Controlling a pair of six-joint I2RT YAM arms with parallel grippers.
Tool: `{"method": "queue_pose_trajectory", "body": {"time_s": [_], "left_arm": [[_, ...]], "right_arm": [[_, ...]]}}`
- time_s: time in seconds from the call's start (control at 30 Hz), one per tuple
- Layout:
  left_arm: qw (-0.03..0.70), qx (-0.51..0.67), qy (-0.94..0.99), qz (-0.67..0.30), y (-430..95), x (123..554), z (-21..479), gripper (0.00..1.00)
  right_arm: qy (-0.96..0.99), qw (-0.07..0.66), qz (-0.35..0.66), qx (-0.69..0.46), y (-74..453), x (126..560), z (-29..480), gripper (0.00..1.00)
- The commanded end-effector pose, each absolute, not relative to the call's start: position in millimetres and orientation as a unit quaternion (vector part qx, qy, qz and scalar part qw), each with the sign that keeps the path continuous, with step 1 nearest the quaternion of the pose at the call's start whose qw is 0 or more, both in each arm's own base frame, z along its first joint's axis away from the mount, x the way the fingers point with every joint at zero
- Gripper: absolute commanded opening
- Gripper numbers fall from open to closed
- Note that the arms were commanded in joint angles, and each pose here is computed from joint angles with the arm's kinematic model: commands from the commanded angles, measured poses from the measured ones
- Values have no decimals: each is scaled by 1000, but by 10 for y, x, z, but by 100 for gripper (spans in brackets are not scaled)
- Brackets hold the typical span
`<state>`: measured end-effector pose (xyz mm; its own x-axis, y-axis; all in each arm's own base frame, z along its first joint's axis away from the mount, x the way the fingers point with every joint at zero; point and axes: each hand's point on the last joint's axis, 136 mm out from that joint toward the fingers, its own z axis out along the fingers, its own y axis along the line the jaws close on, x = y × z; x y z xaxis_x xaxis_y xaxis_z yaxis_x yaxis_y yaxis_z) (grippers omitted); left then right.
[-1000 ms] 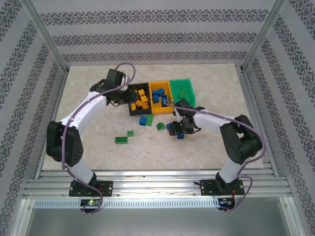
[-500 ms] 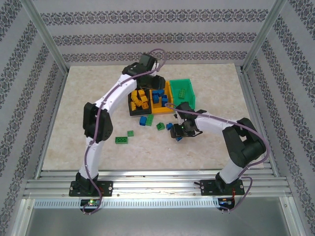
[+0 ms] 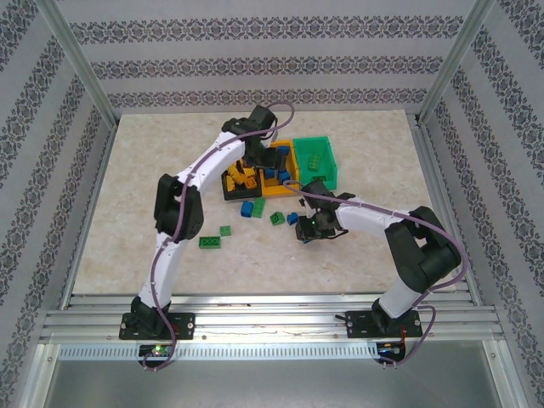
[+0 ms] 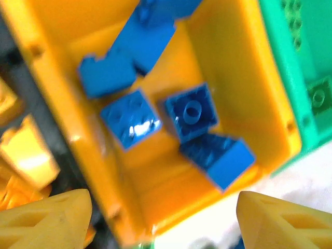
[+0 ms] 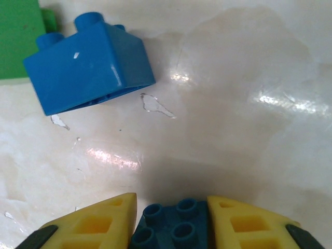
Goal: Sort the legos into containers by color
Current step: Pick up the lego from the center of the table, then place the lego in the container.
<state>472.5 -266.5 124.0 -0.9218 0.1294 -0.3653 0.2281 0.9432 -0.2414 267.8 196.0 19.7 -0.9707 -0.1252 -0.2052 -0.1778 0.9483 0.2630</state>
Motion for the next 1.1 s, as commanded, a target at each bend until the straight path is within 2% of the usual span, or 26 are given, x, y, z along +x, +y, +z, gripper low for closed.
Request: {"method": "queue_pose_trajectory", "body": {"time_s": [0.0, 0.2, 0.47, 0.6, 0.7, 0.87, 1.07], "left_arm": [[270, 96, 946, -154, -2591, 4640, 1847, 74], [297, 59, 938, -172, -2282, 4103, 1695, 75], [242, 29, 953, -183, -2139, 3665, 1102, 74], [217, 25, 958, -186, -2167, 3635, 896, 74], [206, 26, 962, -178, -2173, 3656, 799, 74], [183, 32, 970, -158, -2181, 3707, 635, 69], [159, 39, 979, -124, -2122, 3762, 392, 64]], "right_arm": [[982, 80, 151, -82, 2021, 2644, 186, 26], [965, 142, 215, -46, 2045, 3085, 681, 26], [941, 227, 249, -33, 2197, 4006, 1324, 28], [930, 249, 268, -41, 2397, 4388, 1549, 36], [929, 254, 266, -48, 2497, 4573, 1622, 52], [931, 256, 255, -55, 2479, 4520, 1595, 55], [946, 224, 220, -83, 2350, 3967, 1270, 55]]}}
